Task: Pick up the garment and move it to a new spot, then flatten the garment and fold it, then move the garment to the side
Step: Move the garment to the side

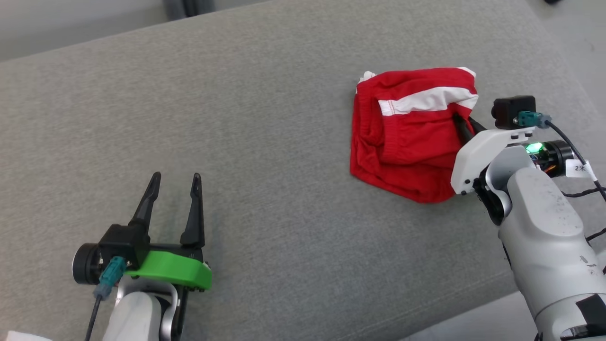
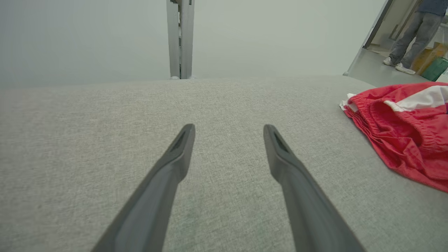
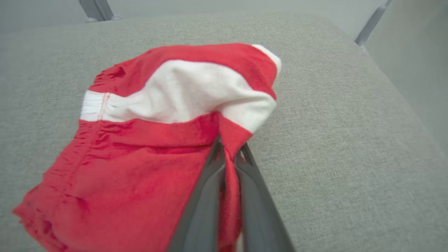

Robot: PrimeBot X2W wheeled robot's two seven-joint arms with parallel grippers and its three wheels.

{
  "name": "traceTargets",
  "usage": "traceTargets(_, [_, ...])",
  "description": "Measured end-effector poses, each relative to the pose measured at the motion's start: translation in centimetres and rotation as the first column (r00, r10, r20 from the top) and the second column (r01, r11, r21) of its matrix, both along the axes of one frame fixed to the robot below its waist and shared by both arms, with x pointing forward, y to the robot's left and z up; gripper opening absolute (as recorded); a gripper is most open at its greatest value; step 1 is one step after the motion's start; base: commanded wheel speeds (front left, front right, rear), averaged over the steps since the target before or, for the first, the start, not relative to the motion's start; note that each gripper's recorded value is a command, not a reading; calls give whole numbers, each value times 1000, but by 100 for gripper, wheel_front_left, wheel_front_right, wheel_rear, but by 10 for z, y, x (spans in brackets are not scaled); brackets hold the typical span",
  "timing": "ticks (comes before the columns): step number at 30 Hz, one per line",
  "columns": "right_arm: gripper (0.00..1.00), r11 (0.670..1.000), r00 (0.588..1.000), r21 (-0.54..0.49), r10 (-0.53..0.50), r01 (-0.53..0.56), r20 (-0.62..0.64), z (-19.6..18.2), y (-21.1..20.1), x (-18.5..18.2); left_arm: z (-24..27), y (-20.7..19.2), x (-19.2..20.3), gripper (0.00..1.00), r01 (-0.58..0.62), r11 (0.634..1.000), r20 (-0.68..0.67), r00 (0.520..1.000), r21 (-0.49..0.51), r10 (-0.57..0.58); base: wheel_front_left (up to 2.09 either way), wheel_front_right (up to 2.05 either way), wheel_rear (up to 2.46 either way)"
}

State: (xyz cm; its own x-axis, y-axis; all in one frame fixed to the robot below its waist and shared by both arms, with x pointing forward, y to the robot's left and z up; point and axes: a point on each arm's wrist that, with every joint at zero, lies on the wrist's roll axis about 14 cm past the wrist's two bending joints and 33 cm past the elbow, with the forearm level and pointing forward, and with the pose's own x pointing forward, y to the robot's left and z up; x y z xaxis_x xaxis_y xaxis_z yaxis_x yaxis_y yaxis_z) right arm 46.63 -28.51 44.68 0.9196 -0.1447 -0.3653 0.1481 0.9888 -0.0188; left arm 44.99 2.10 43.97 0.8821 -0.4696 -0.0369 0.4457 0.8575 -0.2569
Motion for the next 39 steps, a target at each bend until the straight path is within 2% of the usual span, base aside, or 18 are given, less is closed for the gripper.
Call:
traceTargets(8, [0,989,989,-13,-147,146,-30,-18,-48,-25,-29,-51,8,100,150,989,-46,987,-15,-151,0,0,0])
traceTargets(12, [0,987,987,-37,-157,155,-33,-19,-56,-19,-38,-57,10,100,170,985,-62,983,-25,-171,0,0,0])
traceTargets(21, [0,978,989,-152,-149,145,-13,10,-92,23,-31,-30,20,100,100,995,-34,994,-15,-100,0,0,0])
traceTargets(28, [0,953,991,-276,-135,128,-5,28,-120,53,-35,6,25,100,11,1000,-34,999,25,-10,0,0,0])
traceTargets(32, [0,934,995,-347,-100,82,-32,23,-122,66,-41,21,25,100,-20,999,-45,999,41,22,0,0,0])
traceTargets(34, [43,933,995,-350,-96,79,-30,21,-122,71,-44,26,25,100,-33,998,-52,998,48,36,0,0,0])
traceTargets(35, [97,931,995,-357,-93,78,-25,21,-123,73,-47,28,25,100,-39,998,-57,998,53,42,0,0,0])
traceTargets(36, [100,929,995,-361,-94,81,-19,21,-124,75,-48,30,25,100,-43,998,-60,997,56,46,0,0,0])
traceTargets(39, [100,922,996,-378,-89,80,-5,21,-127,75,-50,32,24,100,-48,997,-66,996,59,51,0,0,0])
